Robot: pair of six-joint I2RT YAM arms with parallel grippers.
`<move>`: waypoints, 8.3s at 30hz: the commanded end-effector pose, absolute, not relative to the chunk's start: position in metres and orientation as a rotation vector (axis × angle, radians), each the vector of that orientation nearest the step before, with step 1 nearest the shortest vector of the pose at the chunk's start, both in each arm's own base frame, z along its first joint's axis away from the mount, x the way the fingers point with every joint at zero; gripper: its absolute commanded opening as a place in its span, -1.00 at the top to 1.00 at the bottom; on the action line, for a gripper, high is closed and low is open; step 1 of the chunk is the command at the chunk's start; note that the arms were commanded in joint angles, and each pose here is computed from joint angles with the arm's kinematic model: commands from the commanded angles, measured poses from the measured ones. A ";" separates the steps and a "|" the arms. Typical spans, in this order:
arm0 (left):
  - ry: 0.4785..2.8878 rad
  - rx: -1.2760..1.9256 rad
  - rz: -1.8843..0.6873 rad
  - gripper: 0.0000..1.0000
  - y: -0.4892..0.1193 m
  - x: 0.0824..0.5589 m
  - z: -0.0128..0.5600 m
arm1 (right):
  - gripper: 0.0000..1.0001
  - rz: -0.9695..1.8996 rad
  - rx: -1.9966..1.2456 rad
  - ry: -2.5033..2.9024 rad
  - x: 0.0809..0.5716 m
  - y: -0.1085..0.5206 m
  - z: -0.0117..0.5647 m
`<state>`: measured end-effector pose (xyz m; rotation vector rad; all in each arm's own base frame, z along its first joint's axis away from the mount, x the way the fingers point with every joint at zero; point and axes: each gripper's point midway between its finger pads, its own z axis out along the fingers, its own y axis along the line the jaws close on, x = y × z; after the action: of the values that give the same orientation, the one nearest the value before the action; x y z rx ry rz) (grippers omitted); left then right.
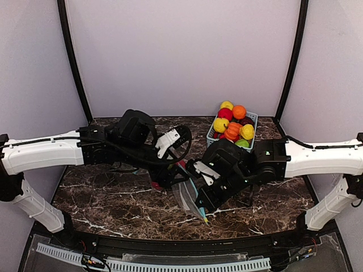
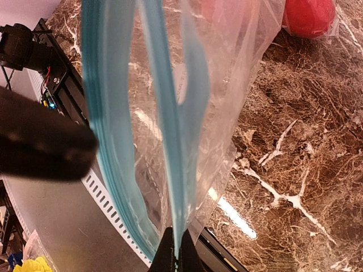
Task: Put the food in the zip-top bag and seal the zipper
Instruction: Pass from the right arm to the left, then pick up the fake vegetable from the bin, then place the fake vegetable in the zipper food storage bag, then adjust the fake vegetable in the zipper food storage bag.
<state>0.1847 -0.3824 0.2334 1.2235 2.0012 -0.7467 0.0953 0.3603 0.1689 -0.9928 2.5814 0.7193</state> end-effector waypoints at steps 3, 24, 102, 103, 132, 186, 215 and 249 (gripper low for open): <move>1.947 1.260 -0.797 -0.51 -0.394 0.185 0.241 | 1.00 0.776 -0.989 2.533 0.096 0.366 0.183; 1.978 1.309 -0.801 0.70 -0.387 0.176 0.219 | 1.00 0.720 -0.834 2.567 0.113 0.350 0.181; 2.460 0.381 -0.876 0.99 -0.330 0.187 0.155 | 0.17 0.344 -0.055 2.355 0.481 0.185 0.203; 2.457 0.380 -0.879 0.99 -0.330 0.187 0.156 | 0.18 0.360 -0.067 2.329 0.477 0.185 0.216; 2.388 0.691 -1.158 0.99 -0.370 0.165 0.152 | 0.26 1.211 -1.177 1.937 0.152 0.355 0.234; 2.292 0.682 -1.140 0.99 -0.360 0.175 0.172 | -0.50 0.682 -1.436 2.355 0.138 0.370 0.145; 2.296 0.688 -1.172 0.99 -0.364 0.174 0.168 | -0.92 0.775 -0.835 2.428 0.175 0.386 0.120; 2.370 0.612 -0.978 0.99 -0.348 0.190 0.156 | -0.97 0.887 -0.933 2.301 0.158 0.380 0.194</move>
<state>0.1818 -0.3489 0.1542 0.6271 2.3630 -1.0252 0.1767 0.3709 0.1359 -0.8075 2.4621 0.7059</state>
